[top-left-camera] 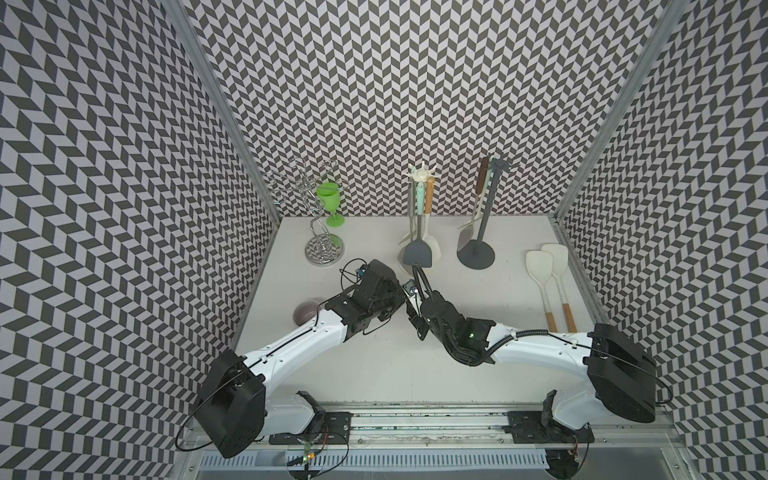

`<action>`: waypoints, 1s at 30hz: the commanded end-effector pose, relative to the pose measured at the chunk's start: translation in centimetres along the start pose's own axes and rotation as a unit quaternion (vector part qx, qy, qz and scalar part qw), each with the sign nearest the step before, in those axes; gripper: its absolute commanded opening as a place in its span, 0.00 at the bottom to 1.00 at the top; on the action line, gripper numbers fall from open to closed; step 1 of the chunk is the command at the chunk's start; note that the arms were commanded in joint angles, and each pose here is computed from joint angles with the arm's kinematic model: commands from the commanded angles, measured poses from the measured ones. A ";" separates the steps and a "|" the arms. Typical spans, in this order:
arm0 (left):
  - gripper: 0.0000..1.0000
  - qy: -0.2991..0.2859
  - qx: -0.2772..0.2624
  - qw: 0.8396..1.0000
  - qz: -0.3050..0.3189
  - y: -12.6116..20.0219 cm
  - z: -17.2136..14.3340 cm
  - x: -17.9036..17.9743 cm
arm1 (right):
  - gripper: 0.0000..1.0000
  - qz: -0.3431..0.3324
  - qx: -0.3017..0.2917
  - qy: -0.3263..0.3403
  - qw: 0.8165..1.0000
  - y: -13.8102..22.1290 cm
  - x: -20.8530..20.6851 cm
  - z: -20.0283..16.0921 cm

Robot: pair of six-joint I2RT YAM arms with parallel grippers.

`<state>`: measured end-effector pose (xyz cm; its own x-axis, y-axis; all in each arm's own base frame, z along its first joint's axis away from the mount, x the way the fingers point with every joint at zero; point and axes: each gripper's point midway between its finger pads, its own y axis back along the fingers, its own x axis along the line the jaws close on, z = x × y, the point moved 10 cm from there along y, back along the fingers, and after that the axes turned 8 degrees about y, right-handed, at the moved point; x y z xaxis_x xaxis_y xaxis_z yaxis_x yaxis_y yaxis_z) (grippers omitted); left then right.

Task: Take the spatula off the kitchen utensil rack
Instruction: Place the spatula at the center of the board.

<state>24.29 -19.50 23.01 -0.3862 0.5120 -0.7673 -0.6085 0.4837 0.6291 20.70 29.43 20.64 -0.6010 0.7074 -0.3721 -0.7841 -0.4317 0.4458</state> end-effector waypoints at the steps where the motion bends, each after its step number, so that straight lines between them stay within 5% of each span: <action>1: 0.00 -0.007 -0.004 0.999 -0.040 1.1 0.6 -1.2 | 0.51 0.010 0.008 0.013 1.000 1.0 0.0 -1.3; 25: 0.00 -0.025 0.022 0.999 -0.020 0.8 0.6 -2.1 | 0.51 0.033 0.005 0.007 0.999 -0.5 0.7 1.4; 28: 0.00 -0.025 0.025 0.999 -0.017 0.6 0.6 -1.9 | 0.45 0.028 -0.008 -0.004 1.000 -0.1 0.4 2.0; 30: 0.00 -0.026 0.025 0.999 -0.018 0.6 0.6 -1.8 | 0.30 0.029 -0.016 -0.007 0.999 0.0 0.3 2.3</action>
<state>25.49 -18.65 24.85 -0.3695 0.5108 -0.7762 -0.6230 0.4836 0.6148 20.49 29.73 19.89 -0.6550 0.6585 -0.3706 -0.7311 -0.4284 0.5310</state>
